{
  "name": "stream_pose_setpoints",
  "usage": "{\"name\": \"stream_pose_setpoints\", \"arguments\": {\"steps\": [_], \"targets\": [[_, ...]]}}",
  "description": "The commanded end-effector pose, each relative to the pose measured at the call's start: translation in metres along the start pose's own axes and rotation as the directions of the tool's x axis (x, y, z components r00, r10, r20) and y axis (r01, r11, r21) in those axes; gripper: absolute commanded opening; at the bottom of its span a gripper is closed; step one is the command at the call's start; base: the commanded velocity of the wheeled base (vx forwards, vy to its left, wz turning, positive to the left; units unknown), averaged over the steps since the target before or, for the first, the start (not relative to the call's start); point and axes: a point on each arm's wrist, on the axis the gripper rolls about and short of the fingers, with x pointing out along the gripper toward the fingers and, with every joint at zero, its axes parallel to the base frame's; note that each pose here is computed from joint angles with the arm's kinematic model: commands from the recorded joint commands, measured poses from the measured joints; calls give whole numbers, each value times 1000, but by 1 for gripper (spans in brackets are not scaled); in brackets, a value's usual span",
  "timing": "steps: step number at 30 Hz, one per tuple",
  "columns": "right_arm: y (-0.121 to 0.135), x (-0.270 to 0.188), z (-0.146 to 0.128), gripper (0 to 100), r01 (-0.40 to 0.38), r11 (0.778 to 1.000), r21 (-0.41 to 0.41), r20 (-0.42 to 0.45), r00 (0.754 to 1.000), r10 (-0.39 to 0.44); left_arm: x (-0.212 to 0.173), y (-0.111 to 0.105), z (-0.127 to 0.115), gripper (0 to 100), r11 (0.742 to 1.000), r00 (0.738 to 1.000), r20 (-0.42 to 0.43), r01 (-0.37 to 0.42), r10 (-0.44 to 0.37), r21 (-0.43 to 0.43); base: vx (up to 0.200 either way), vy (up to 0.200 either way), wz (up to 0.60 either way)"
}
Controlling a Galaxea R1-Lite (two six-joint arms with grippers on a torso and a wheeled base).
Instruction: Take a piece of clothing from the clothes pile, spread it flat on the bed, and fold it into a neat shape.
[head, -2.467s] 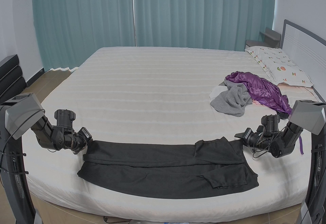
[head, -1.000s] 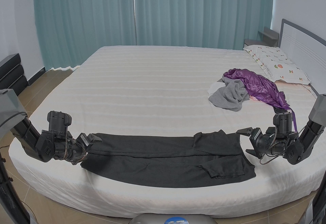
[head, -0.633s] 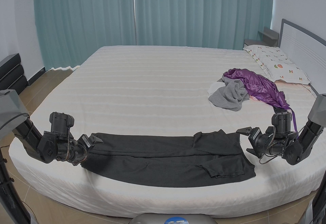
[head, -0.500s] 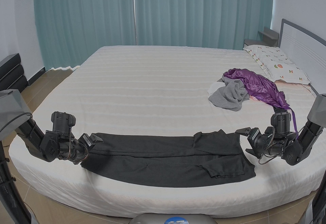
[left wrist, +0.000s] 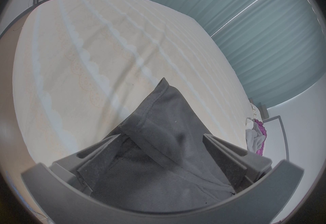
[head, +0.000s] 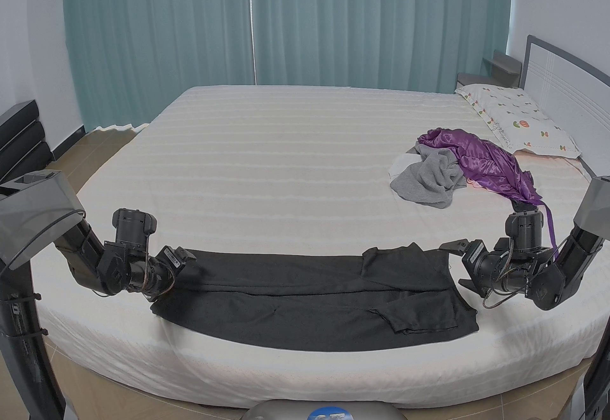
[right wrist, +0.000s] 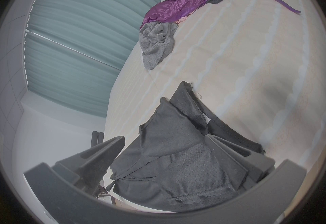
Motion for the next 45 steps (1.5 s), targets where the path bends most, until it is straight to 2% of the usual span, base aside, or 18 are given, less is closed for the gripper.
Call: {"name": "stream_pose_setpoints", "arguments": {"steps": [1, 6, 7, 16, 24, 45], "targets": [[-1, 0, -1, 100, 3, 1000, 0, -4, 1000, -3, 7, 4, -3, 100, 1000, 1000, -13, -18, 18, -1, 0, 0, 0], [2, -1, -2, 100, -4, 1000, -5, -3, 1000, 4, 8, 4, -2, 100, 1000, 1000, -8, -17, 17, -4, 0, 0, 0], [2, -2, -2, 100, -2, 1000, -6, 0, 1000, 2, 9, 4, -1, 0, 1000, 1000, 0, -21, 21, -7, 0, 0, 0], [8, 0, -9, 100, 14, 1000, -26, 25, 1000, -13, 3, 5, -2, 0, 999, 998, 28, -47, 48, -12, 0, 0, 0], [9, 4, -14, 100, 26, 999, -33, 11, 1000, -26, -16, -1, 1, 0, 1000, 999, 51, -15, 15, -8, 0, 0, 0], [-6, 28, -21, 100, 93, 995, -28, -23, 995, -93, -19, -1, 0, 0, 1000, 999, 49, -13, 14, -11, 0, 0, 0]]}}
